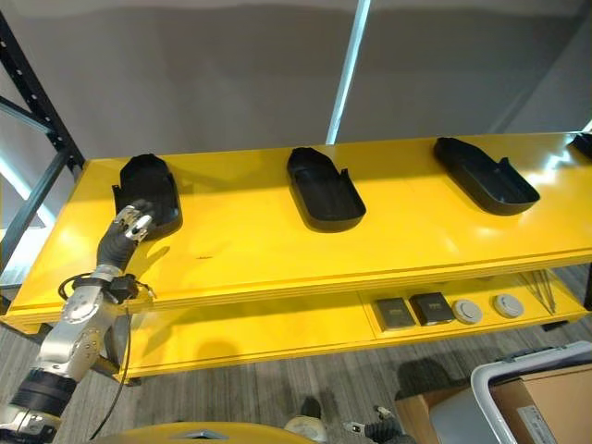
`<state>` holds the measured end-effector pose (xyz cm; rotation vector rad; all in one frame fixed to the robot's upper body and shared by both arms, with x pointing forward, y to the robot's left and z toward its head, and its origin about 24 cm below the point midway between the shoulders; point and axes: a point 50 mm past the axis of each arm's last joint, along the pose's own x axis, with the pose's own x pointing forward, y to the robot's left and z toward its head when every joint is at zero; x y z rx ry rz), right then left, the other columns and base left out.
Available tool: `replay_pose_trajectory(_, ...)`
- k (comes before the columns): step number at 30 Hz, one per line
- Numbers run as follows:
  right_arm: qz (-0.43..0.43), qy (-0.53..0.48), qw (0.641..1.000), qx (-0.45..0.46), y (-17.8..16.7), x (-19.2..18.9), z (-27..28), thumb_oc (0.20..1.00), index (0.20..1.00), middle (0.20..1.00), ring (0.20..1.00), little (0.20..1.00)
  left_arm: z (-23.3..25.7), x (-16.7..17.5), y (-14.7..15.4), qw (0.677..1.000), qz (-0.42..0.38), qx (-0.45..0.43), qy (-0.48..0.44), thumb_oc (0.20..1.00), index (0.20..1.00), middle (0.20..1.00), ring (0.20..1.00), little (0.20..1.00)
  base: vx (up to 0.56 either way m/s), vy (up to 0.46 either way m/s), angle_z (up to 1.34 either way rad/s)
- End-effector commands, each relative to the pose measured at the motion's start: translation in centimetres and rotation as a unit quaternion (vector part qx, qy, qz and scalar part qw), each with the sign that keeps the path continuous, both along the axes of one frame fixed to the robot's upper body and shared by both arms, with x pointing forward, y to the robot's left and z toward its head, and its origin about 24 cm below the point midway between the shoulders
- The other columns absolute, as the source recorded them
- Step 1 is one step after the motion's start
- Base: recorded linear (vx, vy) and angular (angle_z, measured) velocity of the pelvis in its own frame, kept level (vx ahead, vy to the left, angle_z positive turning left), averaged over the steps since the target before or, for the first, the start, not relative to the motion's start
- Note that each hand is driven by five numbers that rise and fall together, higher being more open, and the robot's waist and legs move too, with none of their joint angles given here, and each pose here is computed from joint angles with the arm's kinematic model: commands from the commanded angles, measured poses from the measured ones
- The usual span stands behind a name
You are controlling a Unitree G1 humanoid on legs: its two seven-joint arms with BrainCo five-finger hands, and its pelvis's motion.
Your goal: Move parts from the plastic box to the shelf.
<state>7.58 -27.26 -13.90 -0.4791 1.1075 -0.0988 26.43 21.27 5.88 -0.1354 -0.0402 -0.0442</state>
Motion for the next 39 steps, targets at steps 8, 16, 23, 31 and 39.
replay_pose_trajectory(8, 0.0, -0.012, 1.0, -0.014, 0.0, 1.7, 0.0, 1.0, 1.0, 1.0, 1.0, 1.0, -9.7, -6.9, 1.9, 0.977, -0.04, -0.068, 0.201, 1.0, 1.0, 1.0, 1.0, 1.0, -0.07, -0.003, 0.14)
replay_pose_trajectory(16, 0.002, 0.011, 1.0, -0.022, -0.3, 0.8, -0.4, 1.0, 1.0, 1.0, 1.0, 1.0, -15.7, -13.2, 4.1, 0.939, 0.042, -0.054, 0.336, 1.0, 1.0, 1.0, 1.0, 1.0, -0.04, 0.005, 0.08)
replay_pose_trajectory(23, 0.008, 0.028, 0.999, -0.024, 0.0, -0.1, -0.9, 1.0, 1.0, 1.0, 1.0, 1.0, -19.9, -19.5, 4.7, 0.885, 0.089, -0.025, 0.456, 1.0, 1.0, 1.0, 1.0, 1.0, 0.0, 0.001, 0.0)
replay_pose_trajectory(31, 0.016, 0.048, 0.999, -0.018, 0.9, -1.1, -1.5, 1.0, 1.0, 1.0, 1.0, 1.0, -21.2, -21.1, 4.0, 0.858, 0.092, -0.008, 0.506, 1.0, 1.0, 1.0, 1.0, 1.0, 0.0, -0.007, 0.08)
replay_pose_trajectory(39, -0.014, 0.093, 0.996, 0.008, 1.7, -2.3, -2.2, 1.0, 1.0, 1.0, 1.0, 1.0, -21.7, -21.4, 3.8, 0.832, 0.118, 0.012, 0.542, 1.0, 1.0, 1.0, 1.0, 1.0, 0.0, 0.0, 0.0)
